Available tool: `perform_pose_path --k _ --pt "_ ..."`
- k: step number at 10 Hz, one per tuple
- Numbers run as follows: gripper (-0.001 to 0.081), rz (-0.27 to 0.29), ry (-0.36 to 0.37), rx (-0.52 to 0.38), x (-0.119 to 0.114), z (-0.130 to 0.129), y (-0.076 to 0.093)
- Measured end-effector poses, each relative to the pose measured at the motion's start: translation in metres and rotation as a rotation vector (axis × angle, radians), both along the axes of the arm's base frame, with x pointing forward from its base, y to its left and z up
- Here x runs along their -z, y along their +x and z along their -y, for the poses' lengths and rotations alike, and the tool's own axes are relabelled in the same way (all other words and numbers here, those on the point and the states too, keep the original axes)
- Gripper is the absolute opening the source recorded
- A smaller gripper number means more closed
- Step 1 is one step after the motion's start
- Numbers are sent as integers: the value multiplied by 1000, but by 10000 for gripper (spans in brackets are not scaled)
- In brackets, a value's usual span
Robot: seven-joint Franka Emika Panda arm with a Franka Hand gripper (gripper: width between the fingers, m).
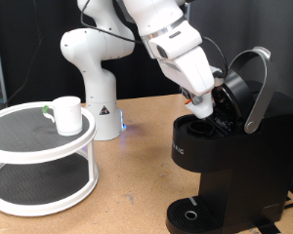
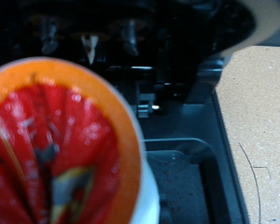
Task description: Make a cup of coffee with the keurig machine
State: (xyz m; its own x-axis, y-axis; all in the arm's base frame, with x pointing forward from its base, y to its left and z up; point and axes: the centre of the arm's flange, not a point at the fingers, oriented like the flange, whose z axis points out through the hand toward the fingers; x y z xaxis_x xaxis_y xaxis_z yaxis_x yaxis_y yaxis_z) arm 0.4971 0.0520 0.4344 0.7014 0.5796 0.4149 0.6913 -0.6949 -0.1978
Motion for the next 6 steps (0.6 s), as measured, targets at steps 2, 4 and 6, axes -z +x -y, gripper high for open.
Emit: perform_pose_path --k 2,4,6 --pt "80 -13 -6 -7 7 -3 0" --pt "80 -27 -12 -9 14 -4 1" --pt "80 -34 -14 -9 18 -4 0"
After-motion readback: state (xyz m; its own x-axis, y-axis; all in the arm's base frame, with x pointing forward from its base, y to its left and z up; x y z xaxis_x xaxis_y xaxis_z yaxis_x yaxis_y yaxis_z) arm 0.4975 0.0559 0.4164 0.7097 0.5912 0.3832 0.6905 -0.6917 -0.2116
